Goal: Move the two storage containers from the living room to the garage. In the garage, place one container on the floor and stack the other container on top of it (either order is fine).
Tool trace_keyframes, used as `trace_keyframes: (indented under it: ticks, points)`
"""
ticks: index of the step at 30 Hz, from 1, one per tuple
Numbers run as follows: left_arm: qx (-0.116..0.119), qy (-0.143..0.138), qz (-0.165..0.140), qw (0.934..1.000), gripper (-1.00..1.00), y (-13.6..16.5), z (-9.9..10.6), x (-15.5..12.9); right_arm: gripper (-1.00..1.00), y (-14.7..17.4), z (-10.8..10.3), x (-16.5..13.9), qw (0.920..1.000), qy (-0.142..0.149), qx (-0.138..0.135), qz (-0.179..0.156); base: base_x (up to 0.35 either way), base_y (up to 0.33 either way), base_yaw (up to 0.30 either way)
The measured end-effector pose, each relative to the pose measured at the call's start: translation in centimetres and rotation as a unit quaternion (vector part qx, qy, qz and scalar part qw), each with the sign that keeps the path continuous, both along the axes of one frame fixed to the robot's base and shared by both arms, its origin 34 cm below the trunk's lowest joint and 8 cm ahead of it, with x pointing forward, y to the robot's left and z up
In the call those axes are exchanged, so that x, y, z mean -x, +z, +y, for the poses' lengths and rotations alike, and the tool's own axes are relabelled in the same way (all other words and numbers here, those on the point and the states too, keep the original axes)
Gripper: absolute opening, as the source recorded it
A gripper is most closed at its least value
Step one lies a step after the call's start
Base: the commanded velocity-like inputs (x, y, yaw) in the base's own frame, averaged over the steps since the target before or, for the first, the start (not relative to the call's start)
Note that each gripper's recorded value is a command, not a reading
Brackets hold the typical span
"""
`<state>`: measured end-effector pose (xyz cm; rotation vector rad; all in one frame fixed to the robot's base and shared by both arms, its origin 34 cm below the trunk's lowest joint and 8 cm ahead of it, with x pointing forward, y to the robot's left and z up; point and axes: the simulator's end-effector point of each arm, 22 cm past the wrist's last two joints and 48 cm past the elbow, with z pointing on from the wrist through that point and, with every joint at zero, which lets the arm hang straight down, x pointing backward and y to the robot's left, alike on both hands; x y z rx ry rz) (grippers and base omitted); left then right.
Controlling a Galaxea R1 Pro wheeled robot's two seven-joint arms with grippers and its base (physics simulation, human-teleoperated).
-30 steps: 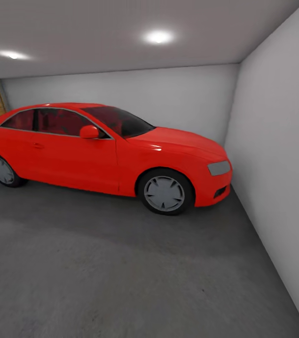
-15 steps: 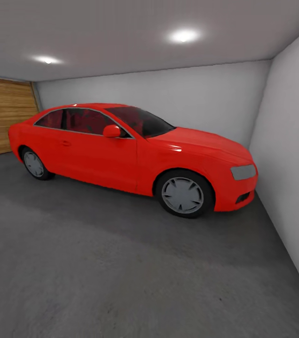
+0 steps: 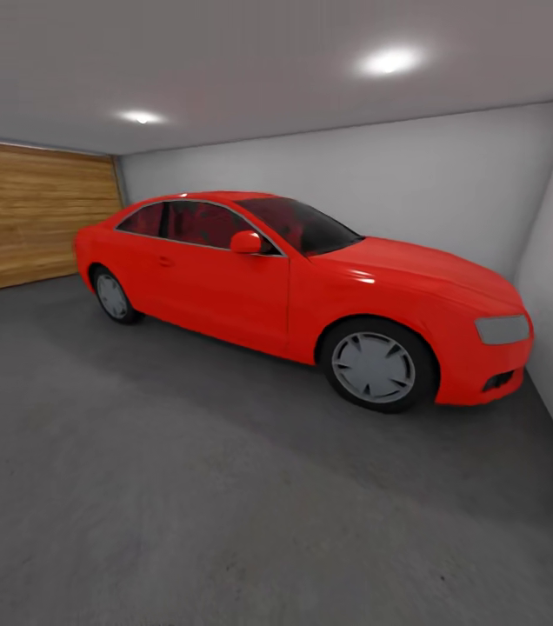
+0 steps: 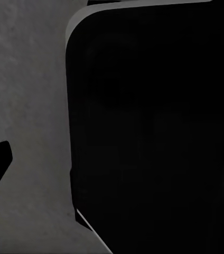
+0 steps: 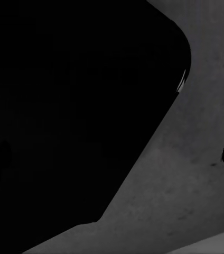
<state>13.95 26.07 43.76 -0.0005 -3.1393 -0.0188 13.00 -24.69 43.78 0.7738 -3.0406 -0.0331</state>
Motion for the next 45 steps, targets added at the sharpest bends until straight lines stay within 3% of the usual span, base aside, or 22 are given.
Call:
trace_keyframes:
  ticks: [45]
  points:
    - [0.0,0.0,0.0,1.0,1.0,0.0,-0.01,0.0,1.0,0.0,-0.4,-0.47,0.9999,-0.004,-0.002,-0.011,0.0,0.0,0.276]
